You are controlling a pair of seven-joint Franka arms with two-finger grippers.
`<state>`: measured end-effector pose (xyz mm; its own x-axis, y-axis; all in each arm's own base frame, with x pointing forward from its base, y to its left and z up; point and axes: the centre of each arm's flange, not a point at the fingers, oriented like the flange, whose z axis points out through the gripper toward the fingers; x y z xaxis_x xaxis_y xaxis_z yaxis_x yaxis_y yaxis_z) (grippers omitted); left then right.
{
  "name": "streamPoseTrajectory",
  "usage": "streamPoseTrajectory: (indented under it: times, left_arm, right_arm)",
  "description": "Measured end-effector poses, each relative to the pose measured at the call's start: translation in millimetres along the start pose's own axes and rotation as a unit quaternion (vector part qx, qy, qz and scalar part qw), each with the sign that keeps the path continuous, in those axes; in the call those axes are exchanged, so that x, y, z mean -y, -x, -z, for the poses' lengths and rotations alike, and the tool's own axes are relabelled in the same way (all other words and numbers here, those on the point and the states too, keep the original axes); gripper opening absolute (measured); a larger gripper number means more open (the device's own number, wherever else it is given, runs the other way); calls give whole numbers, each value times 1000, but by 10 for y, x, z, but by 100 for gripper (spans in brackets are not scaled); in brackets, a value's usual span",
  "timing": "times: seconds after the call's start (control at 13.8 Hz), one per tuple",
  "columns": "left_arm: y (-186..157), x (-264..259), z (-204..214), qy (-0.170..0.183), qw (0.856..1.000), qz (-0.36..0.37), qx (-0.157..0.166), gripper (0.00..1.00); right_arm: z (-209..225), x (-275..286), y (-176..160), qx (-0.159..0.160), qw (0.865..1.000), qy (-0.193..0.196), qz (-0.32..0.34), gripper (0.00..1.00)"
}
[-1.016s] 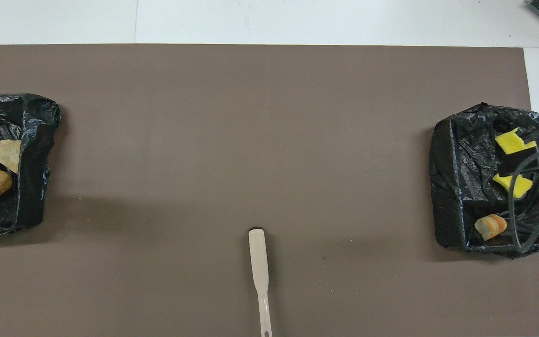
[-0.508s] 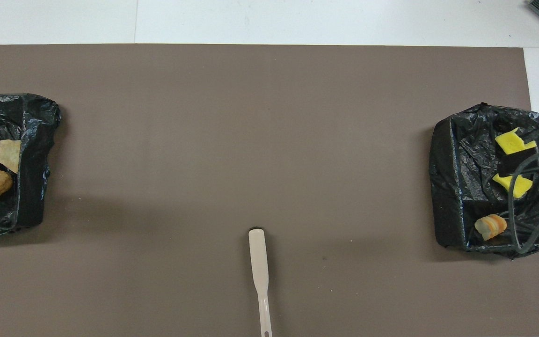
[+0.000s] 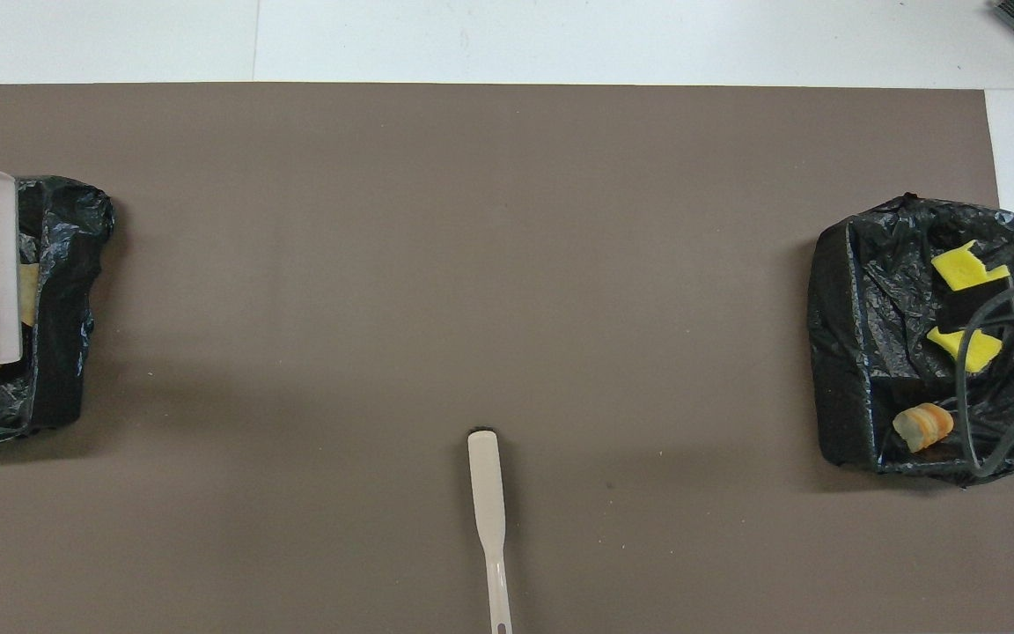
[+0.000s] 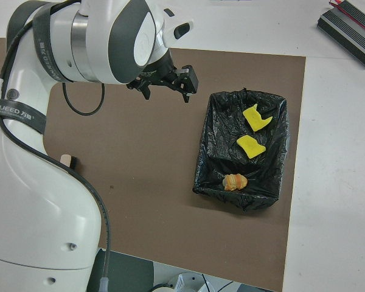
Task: Sweep and dump trash in bin
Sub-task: 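Lift the emptied dustpan off the bin with the left gripper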
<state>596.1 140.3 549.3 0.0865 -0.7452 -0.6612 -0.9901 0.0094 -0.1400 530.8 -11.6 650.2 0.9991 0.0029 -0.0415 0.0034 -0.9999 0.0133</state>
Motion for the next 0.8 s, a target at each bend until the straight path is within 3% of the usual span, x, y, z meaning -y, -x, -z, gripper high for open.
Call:
streamPoseTrajectory:
  times: [0.22,0.51,0.65,0.8]
  left_arm:
    - [-200,15,52,9,997,43,-65,30]
    - [-473,15,139,21,990,93,-106,30]
    - [-695,-38,161,53,980,136,-138,30]
    - [-894,-114,156,84,967,187,-150,30]
  right_arm:
    - [0,0,0,0,1000,0,0,100]
    - [0,0,0,0,1000,0,0,100]
    - [0,0,0,0,1000,0,0,100]
    - [0,0,0,0,1000,0,0,100]
